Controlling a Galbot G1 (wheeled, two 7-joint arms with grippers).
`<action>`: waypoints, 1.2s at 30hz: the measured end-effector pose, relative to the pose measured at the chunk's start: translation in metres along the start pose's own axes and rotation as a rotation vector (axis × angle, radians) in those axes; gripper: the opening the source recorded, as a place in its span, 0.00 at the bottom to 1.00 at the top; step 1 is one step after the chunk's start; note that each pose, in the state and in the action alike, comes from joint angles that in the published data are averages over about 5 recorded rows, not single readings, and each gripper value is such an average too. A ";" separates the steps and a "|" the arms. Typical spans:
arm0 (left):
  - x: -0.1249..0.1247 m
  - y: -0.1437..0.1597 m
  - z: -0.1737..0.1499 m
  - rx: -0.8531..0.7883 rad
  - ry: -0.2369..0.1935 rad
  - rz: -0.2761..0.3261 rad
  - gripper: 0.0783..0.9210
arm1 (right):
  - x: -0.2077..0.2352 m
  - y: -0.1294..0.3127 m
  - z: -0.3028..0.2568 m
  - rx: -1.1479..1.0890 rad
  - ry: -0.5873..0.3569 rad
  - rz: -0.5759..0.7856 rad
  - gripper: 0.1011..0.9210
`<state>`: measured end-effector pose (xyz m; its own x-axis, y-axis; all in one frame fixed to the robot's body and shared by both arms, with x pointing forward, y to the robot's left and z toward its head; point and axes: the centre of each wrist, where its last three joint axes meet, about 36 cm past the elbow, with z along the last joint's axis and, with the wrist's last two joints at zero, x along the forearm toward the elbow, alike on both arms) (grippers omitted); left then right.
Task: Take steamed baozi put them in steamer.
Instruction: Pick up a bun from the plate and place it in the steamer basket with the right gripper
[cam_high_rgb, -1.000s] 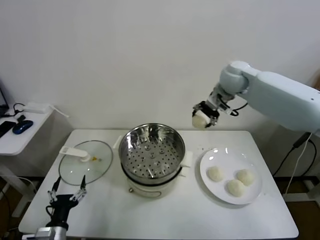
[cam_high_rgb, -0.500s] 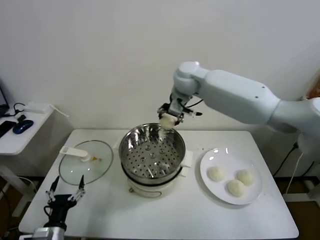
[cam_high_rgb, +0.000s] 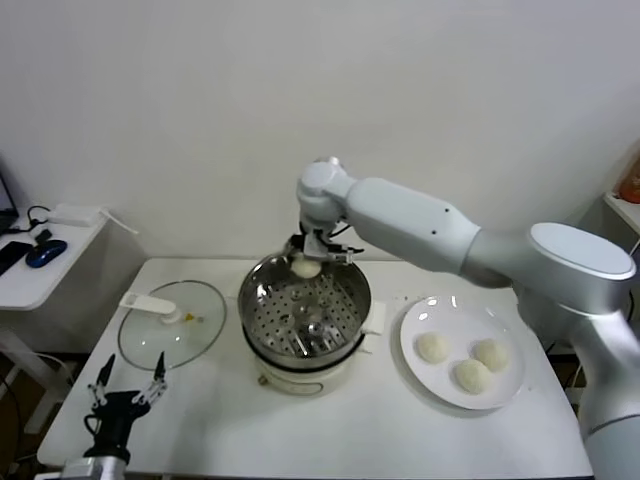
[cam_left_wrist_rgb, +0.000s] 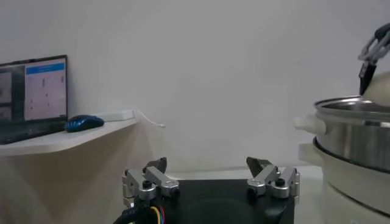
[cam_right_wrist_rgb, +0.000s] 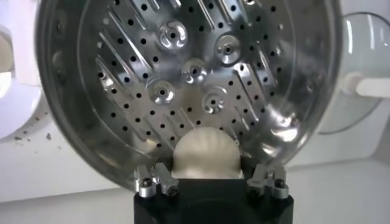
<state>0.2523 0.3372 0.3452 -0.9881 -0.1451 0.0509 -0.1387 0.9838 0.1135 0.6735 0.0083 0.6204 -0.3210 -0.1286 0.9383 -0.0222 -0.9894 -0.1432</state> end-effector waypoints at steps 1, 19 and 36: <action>0.000 0.000 0.000 0.000 0.000 -0.001 0.88 | -0.003 -0.001 -0.002 0.007 0.000 -0.003 0.75; 0.004 -0.001 0.004 0.006 0.012 -0.008 0.88 | -0.039 -0.013 -0.015 0.056 -0.015 -0.023 0.76; 0.008 -0.003 0.005 0.013 0.023 -0.010 0.88 | -0.017 -0.008 -0.004 0.063 -0.030 -0.013 0.88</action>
<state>0.2441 0.3332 0.3398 -0.9849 -0.1570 0.0725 -0.1494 0.9836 0.1009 0.6757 0.0184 0.6043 -0.2927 -0.1170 0.9490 0.0342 -0.9931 -0.1119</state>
